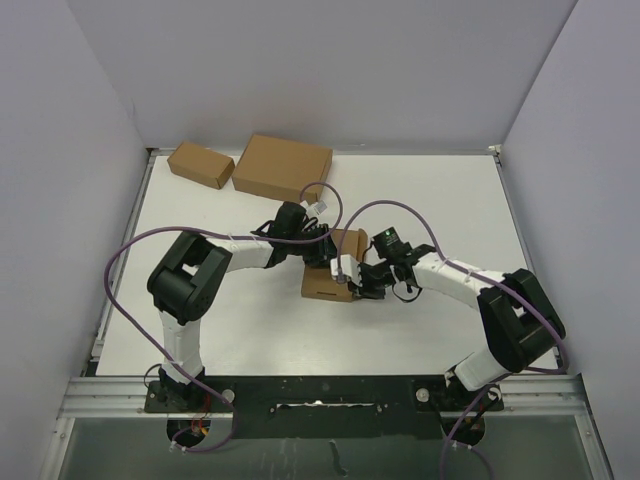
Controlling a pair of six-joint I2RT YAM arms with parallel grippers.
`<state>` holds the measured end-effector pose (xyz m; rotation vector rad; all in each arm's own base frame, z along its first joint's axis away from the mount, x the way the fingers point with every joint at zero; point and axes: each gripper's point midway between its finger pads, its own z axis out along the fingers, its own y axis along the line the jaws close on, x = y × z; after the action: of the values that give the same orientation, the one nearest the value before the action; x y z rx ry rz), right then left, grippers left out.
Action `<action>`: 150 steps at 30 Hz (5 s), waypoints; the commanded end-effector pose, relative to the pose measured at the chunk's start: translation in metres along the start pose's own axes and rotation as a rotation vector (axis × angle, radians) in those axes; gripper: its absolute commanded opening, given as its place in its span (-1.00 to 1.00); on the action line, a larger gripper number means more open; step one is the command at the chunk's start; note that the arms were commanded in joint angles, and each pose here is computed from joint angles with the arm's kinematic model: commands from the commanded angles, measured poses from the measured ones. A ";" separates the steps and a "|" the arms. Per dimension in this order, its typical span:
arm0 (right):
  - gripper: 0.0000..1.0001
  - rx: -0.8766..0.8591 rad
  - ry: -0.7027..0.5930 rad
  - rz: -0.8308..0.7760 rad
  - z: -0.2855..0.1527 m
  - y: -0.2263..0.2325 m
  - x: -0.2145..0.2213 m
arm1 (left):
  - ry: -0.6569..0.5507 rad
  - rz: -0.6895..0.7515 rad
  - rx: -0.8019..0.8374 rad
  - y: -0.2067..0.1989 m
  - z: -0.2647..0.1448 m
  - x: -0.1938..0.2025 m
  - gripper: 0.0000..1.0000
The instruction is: Fold the paper box
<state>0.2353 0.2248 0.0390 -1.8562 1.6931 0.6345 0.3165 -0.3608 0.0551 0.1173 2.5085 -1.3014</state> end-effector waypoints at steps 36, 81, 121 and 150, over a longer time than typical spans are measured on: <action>0.41 0.088 -0.569 1.021 -0.082 -0.080 0.009 | -0.278 0.205 -0.089 -0.035 -0.101 -0.063 0.11; 0.27 -0.166 -0.449 1.603 -0.020 -0.065 0.017 | -0.058 0.011 -0.158 0.052 -0.049 0.008 -0.03; -0.21 0.188 -0.100 1.320 -0.017 -0.069 0.033 | 0.007 0.099 -0.188 0.026 -0.023 0.003 -0.06; 0.19 0.115 -0.135 1.196 -0.055 -0.068 0.031 | -0.187 0.228 -0.285 0.022 -0.099 -0.074 0.17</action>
<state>0.2918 0.1755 0.0429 -0.4067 2.6434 1.0452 0.3510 -0.2759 0.0455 0.1767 2.6038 -0.8407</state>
